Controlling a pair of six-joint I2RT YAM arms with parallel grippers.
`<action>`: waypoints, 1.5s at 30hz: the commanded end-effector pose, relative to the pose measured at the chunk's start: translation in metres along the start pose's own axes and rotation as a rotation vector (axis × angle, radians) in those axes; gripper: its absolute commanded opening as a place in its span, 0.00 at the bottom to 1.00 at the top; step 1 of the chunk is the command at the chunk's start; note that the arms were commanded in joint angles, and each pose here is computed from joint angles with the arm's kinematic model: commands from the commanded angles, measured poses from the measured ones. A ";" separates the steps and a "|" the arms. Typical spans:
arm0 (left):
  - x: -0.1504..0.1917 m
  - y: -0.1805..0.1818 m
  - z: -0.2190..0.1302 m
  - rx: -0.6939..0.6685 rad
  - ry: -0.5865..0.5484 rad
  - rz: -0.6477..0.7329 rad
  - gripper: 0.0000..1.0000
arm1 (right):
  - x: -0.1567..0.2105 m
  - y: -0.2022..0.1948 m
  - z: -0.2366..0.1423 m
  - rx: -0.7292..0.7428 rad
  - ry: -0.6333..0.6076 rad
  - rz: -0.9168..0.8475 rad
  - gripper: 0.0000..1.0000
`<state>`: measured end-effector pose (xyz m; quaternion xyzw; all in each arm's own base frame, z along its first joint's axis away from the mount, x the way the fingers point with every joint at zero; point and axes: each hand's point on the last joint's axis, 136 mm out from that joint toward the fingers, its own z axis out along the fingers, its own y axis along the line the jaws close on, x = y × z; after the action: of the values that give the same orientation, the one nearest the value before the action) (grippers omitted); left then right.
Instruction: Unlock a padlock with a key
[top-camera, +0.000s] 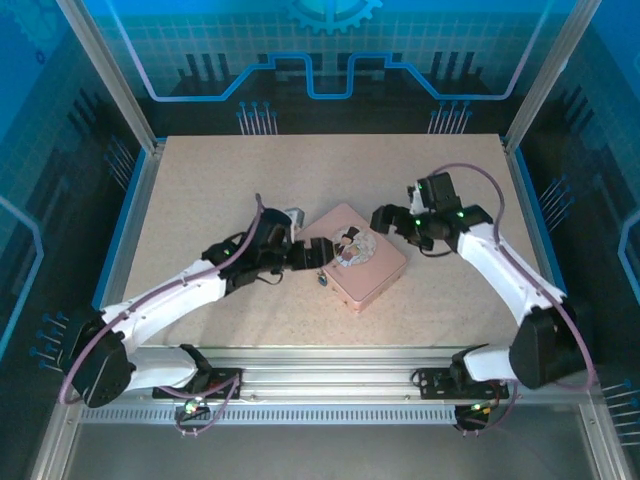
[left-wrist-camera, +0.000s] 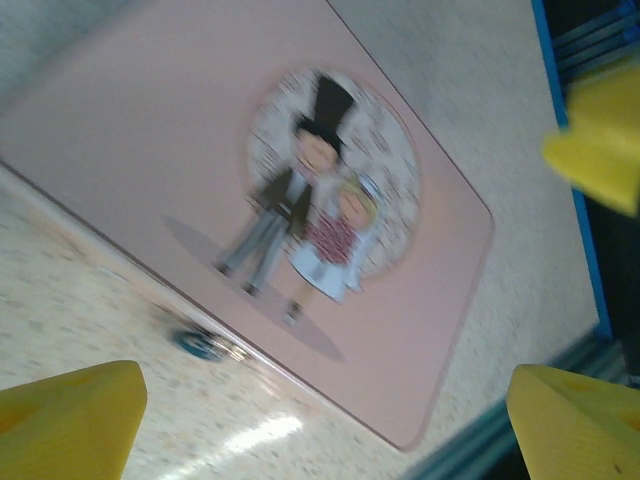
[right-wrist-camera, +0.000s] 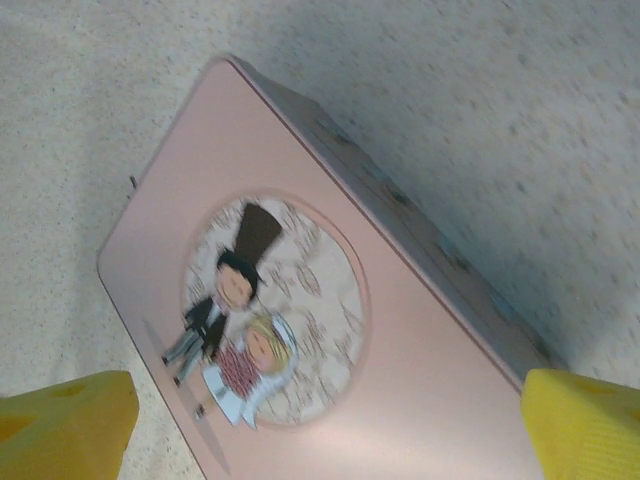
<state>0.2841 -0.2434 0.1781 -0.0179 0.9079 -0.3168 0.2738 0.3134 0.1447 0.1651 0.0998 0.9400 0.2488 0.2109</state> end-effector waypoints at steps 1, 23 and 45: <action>-0.016 0.019 0.000 -0.062 0.028 0.045 0.95 | 0.032 -0.029 -0.006 0.068 0.039 0.100 0.99; -0.059 0.034 0.089 -0.033 0.195 0.042 0.89 | 0.075 -0.016 0.028 -0.121 0.099 0.261 0.93; -0.010 0.049 0.061 -0.002 0.162 -0.097 0.84 | -0.016 0.028 0.095 -0.109 0.125 0.106 0.88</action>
<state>0.3416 -0.2271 0.1245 -0.0273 0.9256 -0.3127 0.2115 0.3539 0.1895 0.0958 0.1558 0.9347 0.2936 0.1258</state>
